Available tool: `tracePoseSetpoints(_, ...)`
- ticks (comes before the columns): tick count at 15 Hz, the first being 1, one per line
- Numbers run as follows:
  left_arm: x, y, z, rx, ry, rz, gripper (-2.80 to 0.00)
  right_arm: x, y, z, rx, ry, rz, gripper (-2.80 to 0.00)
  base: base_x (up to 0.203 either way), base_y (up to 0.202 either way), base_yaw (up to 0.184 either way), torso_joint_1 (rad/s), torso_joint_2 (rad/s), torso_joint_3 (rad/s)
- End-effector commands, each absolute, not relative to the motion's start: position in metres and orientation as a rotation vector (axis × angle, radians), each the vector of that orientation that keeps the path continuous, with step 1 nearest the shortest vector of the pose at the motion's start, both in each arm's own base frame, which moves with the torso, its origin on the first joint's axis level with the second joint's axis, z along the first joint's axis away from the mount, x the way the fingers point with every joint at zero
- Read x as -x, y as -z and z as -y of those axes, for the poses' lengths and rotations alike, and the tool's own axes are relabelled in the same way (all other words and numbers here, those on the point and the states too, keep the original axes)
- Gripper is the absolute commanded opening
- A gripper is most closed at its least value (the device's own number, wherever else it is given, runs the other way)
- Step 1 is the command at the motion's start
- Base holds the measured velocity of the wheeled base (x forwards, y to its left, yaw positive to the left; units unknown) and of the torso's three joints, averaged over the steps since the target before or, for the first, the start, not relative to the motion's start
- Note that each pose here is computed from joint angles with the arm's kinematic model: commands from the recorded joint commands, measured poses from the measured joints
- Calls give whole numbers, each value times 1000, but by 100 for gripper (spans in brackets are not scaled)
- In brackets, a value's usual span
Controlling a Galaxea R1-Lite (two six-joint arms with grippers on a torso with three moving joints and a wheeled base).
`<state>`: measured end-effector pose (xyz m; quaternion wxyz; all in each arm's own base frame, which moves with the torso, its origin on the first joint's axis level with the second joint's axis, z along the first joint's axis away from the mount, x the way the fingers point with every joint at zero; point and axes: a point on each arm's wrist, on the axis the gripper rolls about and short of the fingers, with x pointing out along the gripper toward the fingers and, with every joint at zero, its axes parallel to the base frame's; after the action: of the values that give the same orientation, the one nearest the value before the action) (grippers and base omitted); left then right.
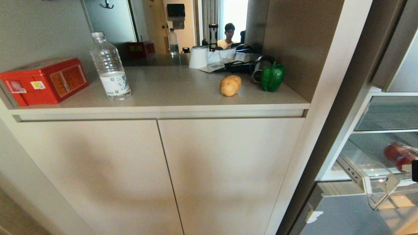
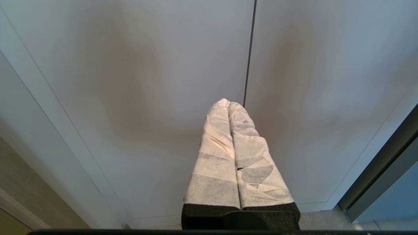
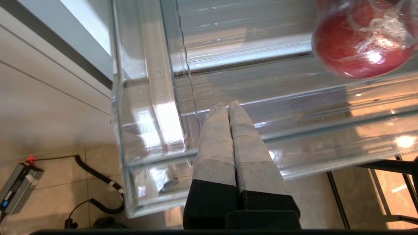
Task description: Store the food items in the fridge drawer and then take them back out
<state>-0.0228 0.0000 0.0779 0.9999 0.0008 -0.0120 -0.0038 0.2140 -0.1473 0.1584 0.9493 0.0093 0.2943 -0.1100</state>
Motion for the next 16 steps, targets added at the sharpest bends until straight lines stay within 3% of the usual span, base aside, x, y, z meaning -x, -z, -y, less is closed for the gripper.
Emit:
tracePoseSetpoints(1,22,-75,0,-2,8,14,-280,-206,-167,144,0,236,-565,-280,0,0,0,0,0,0)
tracePoseSetpoints(7,22,-75,0,-2,8,14,-280,-201,-171,142,0,235,-539,-280,0,0,0,0,0,0)
tracePoseSetpoints(16,22,-75,0,-2,8,14,-280,-253,-150,194,-18,260,-561,-280,0,0,0,0,0,0)
